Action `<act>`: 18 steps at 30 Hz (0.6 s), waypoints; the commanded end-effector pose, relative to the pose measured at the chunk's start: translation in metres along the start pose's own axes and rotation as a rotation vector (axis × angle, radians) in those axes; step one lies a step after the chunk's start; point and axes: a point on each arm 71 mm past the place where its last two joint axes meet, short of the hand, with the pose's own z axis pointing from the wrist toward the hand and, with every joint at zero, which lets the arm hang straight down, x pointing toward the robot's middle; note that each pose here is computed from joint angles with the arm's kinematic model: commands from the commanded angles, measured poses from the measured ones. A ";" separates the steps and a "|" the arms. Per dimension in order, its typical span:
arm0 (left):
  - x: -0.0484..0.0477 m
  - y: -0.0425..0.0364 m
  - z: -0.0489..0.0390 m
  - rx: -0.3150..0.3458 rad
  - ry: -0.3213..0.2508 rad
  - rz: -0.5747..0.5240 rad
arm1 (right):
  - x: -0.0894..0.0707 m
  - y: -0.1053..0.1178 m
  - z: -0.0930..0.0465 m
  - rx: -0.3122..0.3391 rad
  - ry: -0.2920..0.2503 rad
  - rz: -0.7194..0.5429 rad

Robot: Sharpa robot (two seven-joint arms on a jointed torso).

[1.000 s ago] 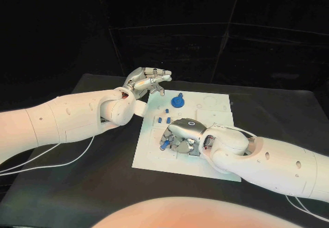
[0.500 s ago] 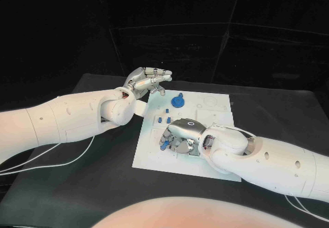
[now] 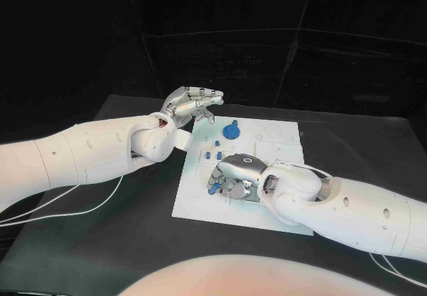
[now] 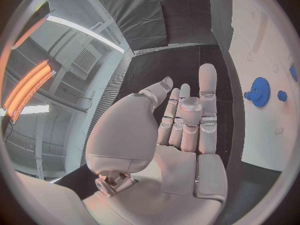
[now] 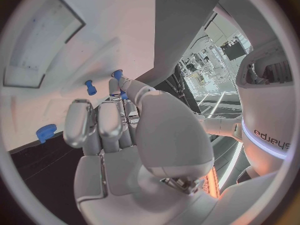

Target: Assemble the parts on the task board

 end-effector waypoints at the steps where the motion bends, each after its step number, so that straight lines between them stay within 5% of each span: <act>1: 0.0012 -0.0013 0.0006 0.006 0.010 -0.008 | 0.001 0.001 0.000 0.006 0.018 -0.017; 18: 0.0015 -0.0011 0.0009 0.005 0.011 -0.009 | 0.001 0.003 0.005 0.024 0.013 -0.039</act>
